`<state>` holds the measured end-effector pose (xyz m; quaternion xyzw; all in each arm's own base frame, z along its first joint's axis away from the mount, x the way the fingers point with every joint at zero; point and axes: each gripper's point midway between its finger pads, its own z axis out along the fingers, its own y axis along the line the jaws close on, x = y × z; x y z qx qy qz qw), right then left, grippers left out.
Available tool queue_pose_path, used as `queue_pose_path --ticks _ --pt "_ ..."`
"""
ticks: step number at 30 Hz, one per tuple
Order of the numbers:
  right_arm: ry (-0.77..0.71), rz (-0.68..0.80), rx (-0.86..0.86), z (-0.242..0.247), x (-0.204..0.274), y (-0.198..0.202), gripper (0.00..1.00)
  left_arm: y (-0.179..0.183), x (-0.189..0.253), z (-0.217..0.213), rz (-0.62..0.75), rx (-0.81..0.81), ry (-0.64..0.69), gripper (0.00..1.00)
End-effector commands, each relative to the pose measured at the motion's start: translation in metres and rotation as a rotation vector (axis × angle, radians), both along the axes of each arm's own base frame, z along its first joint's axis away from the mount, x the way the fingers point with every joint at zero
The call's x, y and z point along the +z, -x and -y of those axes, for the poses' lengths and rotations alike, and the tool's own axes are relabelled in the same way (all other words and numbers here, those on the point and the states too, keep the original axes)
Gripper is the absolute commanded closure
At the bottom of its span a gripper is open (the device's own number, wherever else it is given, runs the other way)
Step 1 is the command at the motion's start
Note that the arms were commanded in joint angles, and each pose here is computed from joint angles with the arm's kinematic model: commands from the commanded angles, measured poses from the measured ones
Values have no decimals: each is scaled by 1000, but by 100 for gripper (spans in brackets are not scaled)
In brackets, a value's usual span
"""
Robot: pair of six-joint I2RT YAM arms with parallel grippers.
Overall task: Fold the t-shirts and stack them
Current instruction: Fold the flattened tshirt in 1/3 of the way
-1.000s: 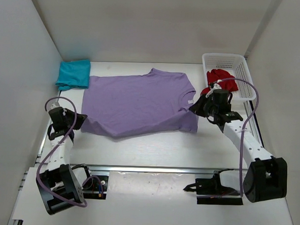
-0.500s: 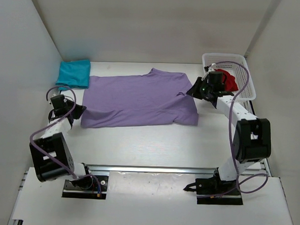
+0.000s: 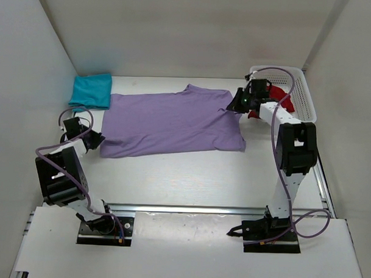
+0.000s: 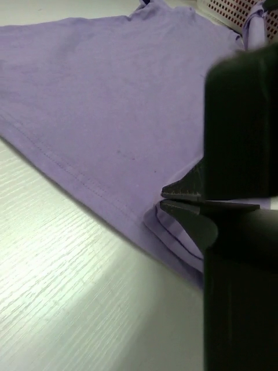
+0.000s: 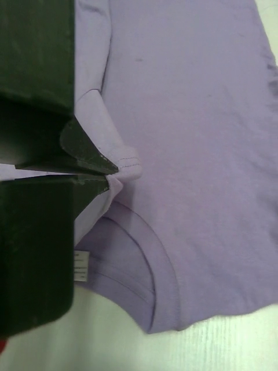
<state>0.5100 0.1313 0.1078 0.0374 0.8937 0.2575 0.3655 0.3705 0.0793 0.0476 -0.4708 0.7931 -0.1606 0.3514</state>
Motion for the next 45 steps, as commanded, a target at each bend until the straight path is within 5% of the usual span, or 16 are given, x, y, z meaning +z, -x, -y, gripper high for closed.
queue_pose_path --ticks 1,3,6,11,14,17,23,28,35,40,43,45 --pt "10 91 29 -8 29 -22 100 -9 14 -12 24 2 -43 84" --pt "24 83 29 -8 28 -26 90 -12 17 -8 39 -32 -21 61" --pt "18 69 11 -7 34 -24 70 -7 38 -9 71 -44 -64 42" --pt "-38 117 -97 5 71 15 62 23 59 1 106 -32 -178 51" --pt "-67 150 -127 7 69 54 100 42 40 20 71 -85 -146 55" --pt "-64 123 -185 19 42 97 100 63 15 22 17 -87 -100 53" --pt "-11 12 -271 53 -22 151 66 76 -13 19 -73 -77 -72 43" --pt "-8 -51 -300 63 -45 155 54 76 -24 19 -102 -69 -53 42" --pt "-52 -95 -337 66 -68 142 57 73 -36 19 -109 -57 -20 58" --pt "-77 -111 -326 61 -70 128 100 64 -32 18 -78 -46 -42 84" --pt "-87 -111 -343 60 -68 137 100 61 -30 16 -72 -26 -42 99" --pt "-78 -117 -361 62 -69 154 99 56 -29 17 -71 -30 -42 100"
